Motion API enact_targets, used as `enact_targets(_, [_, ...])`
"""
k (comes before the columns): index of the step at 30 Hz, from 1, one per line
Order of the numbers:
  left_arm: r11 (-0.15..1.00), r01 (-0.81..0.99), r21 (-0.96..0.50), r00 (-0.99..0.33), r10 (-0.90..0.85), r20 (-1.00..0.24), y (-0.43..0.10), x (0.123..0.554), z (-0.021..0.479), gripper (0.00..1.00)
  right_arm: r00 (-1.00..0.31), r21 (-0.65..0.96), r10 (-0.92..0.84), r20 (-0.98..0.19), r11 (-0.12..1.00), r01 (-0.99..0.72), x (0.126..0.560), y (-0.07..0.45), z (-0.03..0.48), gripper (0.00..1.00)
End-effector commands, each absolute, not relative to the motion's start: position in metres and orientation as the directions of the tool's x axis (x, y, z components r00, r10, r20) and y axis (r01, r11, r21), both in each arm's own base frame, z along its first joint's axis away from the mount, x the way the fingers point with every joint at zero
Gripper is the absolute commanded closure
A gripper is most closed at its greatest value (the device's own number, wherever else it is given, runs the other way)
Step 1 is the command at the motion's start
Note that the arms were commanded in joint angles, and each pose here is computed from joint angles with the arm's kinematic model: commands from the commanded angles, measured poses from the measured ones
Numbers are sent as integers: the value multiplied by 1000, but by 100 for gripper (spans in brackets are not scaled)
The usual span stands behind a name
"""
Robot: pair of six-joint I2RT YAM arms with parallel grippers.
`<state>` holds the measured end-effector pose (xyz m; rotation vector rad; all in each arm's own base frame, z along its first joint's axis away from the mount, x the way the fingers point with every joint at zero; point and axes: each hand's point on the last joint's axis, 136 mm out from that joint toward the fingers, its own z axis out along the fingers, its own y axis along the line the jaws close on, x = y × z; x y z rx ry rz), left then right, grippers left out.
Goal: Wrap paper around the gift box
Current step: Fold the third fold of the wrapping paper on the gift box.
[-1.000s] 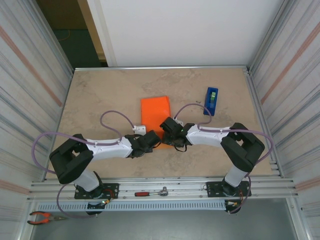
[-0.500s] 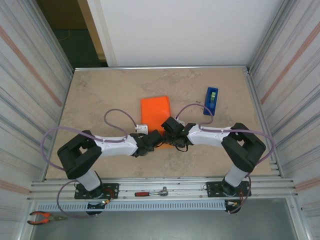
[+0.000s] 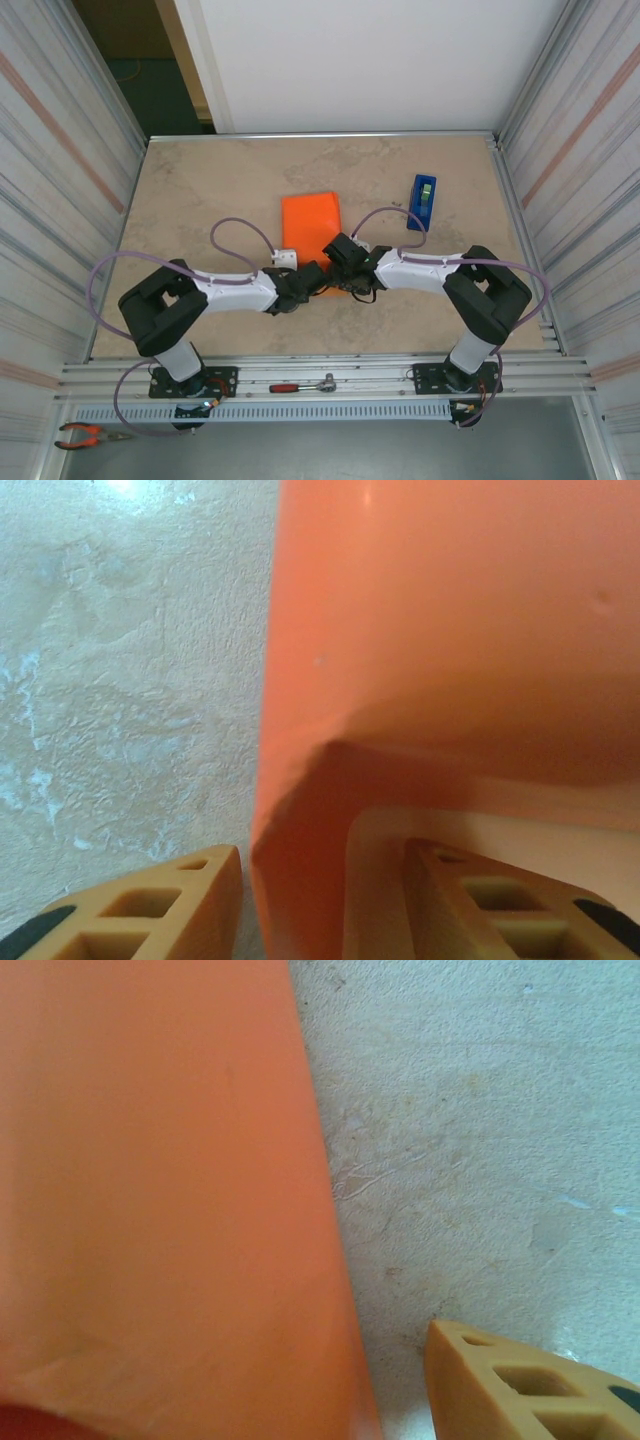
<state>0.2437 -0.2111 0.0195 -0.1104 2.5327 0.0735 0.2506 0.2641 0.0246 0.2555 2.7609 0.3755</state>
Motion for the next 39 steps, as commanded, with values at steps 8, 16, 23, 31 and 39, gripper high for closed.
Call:
enact_targets(8, [999, -40, 14, -819, -25, -573, -203, 233, 32, 43, -934, 251, 180, -308, 963, 103, 247, 263, 27, 77])
enact_targets(16, [999, -5, -46, -799, -32, -600, -215, 240, 49, 36, -933, 251, 182, -311, 962, 104, 247, 264, 30, 70])
enact_targets(23, [1000, -4, 24, -798, 11, -603, -218, 256, 42, 36, -929, 248, 179, -323, 964, 99, 252, 264, 37, 64])
enact_targets(31, [991, -5, 134, -812, 74, -579, -206, 255, 21, 36, -925, 253, 190, -330, 961, 107, 257, 260, 41, 63])
enact_targets(39, [992, 103, 78, -816, 129, -564, -216, 248, 22, 34, -923, 268, 199, -329, 957, 111, 261, 258, 45, 63])
